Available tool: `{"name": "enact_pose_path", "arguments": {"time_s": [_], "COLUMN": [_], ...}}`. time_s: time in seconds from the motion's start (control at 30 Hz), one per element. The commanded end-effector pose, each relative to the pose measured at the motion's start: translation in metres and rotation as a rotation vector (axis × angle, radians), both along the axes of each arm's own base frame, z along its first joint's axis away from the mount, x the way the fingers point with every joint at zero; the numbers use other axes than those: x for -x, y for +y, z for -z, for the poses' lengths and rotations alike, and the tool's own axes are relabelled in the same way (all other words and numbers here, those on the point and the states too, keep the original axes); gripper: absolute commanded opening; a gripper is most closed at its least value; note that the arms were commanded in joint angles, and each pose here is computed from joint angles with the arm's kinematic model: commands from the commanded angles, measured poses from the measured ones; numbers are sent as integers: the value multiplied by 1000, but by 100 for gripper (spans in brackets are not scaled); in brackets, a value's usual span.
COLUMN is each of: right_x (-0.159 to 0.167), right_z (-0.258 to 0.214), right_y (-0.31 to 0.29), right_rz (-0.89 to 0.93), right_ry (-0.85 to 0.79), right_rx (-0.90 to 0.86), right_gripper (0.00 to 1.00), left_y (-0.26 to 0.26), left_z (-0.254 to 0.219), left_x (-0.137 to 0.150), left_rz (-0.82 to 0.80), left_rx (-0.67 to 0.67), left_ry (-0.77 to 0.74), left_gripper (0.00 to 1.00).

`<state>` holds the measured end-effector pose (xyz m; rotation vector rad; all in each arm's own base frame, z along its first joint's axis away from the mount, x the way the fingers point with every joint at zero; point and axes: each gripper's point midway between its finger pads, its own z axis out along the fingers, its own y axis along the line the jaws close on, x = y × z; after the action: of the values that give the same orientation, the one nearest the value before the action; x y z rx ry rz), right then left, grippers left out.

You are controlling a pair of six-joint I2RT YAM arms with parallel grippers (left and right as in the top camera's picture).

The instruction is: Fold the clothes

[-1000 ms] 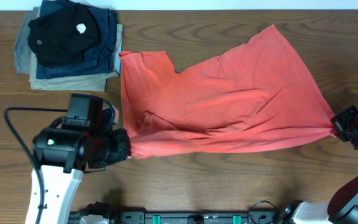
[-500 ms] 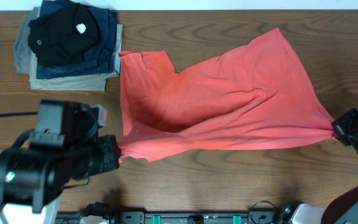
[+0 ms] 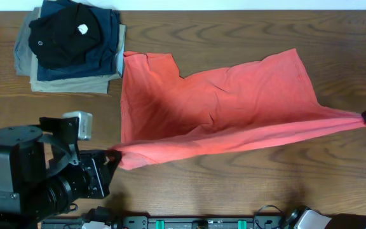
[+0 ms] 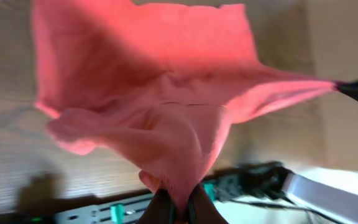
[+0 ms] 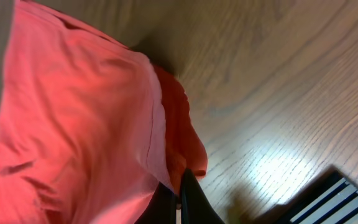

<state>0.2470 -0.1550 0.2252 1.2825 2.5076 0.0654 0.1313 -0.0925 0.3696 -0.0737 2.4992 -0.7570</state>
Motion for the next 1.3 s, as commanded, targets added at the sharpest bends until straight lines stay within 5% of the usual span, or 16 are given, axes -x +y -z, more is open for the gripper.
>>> {"name": "enact_pose_path", "arguments": {"time_s": [0.0, 0.27, 0.53, 0.77, 1.27], "right_x": [0, 11, 15, 13, -9], "right_z": [-20, -22, -21, -22, 6], "right_y": [-7, -18, -19, -21, -13], "right_rz": [-6, 24, 29, 29, -38], "right_ry": [-30, 25, 42, 32, 111], "right_rx": [54, 119, 127, 133, 80], "right_gripper": [1, 1, 1, 1, 1], "left_y": [-15, -23, 7, 38, 58], "left_z": [-1, -14, -1, 41, 128], "left_x": [24, 50, 52, 33, -9], "left_rz": [76, 119, -99, -253, -315], "left_rx": [87, 163, 84, -84, -302], "left_ry": [72, 17, 6, 115, 398], "left_gripper": [6, 6, 6, 6, 6]}}
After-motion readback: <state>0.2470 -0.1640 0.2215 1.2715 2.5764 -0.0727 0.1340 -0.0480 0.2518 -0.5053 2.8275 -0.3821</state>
